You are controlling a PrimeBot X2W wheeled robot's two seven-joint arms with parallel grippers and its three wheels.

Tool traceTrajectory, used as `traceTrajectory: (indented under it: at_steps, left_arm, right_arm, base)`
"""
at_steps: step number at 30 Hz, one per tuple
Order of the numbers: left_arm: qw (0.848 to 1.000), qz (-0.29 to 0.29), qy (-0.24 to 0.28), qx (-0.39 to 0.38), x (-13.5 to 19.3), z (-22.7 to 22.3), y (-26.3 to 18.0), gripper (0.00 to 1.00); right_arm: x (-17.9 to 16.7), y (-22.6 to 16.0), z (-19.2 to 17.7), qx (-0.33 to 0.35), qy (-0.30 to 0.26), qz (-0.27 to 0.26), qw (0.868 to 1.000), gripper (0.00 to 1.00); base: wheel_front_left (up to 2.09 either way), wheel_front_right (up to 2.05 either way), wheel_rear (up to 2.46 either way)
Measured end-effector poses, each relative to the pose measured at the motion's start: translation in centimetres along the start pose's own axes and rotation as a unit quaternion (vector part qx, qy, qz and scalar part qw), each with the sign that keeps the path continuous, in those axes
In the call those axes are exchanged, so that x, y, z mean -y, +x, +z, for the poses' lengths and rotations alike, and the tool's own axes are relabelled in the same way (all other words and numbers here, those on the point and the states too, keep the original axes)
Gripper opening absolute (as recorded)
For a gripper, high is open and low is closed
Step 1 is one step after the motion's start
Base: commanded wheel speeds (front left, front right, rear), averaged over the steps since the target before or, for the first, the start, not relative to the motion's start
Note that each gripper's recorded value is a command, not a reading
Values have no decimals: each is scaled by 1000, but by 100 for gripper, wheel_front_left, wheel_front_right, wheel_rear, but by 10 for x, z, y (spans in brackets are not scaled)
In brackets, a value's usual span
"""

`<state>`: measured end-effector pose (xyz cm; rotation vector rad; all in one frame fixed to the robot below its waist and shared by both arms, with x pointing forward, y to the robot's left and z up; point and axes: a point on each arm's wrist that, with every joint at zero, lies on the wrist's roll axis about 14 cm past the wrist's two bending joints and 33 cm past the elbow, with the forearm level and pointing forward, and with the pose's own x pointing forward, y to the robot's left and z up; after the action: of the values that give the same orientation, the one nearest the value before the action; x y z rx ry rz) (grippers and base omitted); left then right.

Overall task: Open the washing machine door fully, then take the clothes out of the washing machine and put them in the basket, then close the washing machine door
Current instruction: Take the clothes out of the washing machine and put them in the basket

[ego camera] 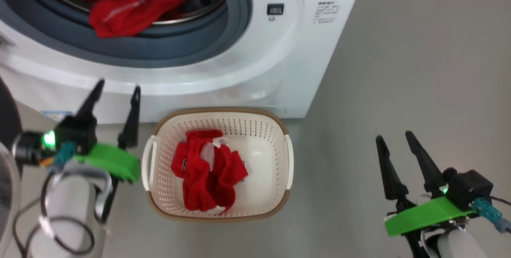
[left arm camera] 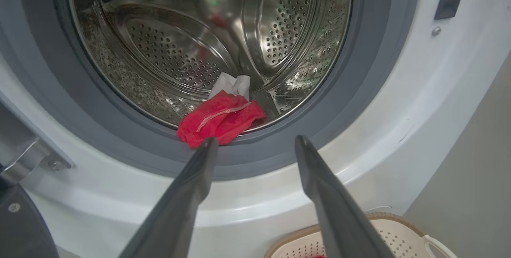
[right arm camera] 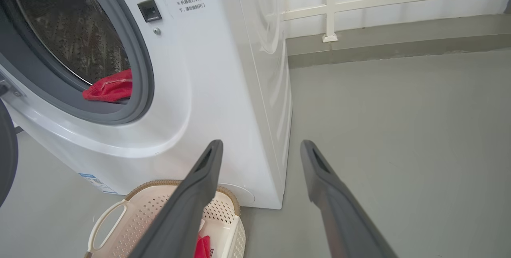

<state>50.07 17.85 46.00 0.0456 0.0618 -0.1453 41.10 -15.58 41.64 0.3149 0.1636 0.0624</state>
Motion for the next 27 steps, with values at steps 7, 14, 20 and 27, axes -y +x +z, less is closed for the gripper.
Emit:
traceTrajectory:
  at_steps: [7, 14, 20, 27]
  left_arm:
    - [998, -32, 57, -23, 7, -7, 58, 100]
    - [993, -54, 98, -45, 14, -13, 104, 100]
    - [985, -73, 131, -81, 19, -30, 129, 100]
    - [977, -73, 159, -119, 9, -44, 149, 100]
  right_arm:
    - [5, 17, -11, -10, 17, -5, 1000, 100]
    - [14, 24, -19, -18, 20, -17, 999, 100]
    - [21, 28, -27, -28, 21, -25, 999, 100]
    - [26, 33, -31, -32, 17, -28, 999, 100]
  base:
    - [0, 0, 0]
    - [0, 0, 0]
    - [0, 0, 0]
    - [0, 0, 0]
